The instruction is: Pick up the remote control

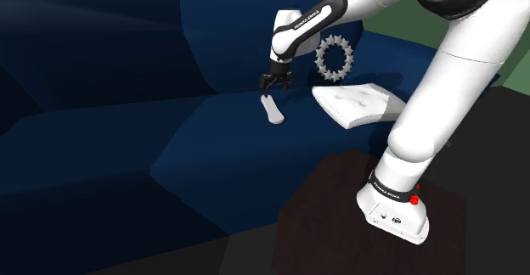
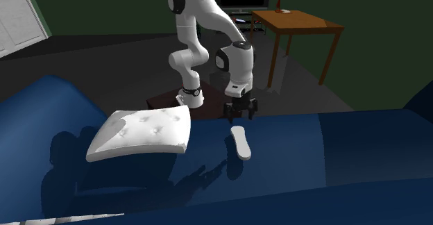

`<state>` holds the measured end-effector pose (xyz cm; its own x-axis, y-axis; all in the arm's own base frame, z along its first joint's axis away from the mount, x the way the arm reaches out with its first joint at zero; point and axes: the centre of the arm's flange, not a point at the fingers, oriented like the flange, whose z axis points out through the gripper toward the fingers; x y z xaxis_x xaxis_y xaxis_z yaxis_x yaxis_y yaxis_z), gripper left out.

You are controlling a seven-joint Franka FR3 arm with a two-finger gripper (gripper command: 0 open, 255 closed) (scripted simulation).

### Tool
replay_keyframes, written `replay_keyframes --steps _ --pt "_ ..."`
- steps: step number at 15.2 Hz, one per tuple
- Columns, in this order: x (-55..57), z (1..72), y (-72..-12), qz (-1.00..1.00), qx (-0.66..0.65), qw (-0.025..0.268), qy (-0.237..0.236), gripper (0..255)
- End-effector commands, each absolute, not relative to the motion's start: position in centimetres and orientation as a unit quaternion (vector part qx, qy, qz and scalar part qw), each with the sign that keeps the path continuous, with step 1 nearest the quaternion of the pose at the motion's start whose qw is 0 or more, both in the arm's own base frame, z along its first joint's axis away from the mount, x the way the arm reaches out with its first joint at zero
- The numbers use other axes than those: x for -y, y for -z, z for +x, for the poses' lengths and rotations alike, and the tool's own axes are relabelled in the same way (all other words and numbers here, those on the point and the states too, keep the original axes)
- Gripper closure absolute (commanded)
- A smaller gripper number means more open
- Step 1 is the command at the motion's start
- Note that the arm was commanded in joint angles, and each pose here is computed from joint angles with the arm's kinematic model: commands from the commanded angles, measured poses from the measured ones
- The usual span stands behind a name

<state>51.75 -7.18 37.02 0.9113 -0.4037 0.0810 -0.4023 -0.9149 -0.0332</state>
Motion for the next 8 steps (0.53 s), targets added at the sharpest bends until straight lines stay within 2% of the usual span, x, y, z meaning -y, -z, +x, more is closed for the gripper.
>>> replay_keyframes --steps 1,8 --pt "7.9 53.2 -34.9 -0.972 -0.229 0.005 0.046 0" --pt "9.2 54.8 -30.6 -0.966 -0.254 0.001 0.049 0"
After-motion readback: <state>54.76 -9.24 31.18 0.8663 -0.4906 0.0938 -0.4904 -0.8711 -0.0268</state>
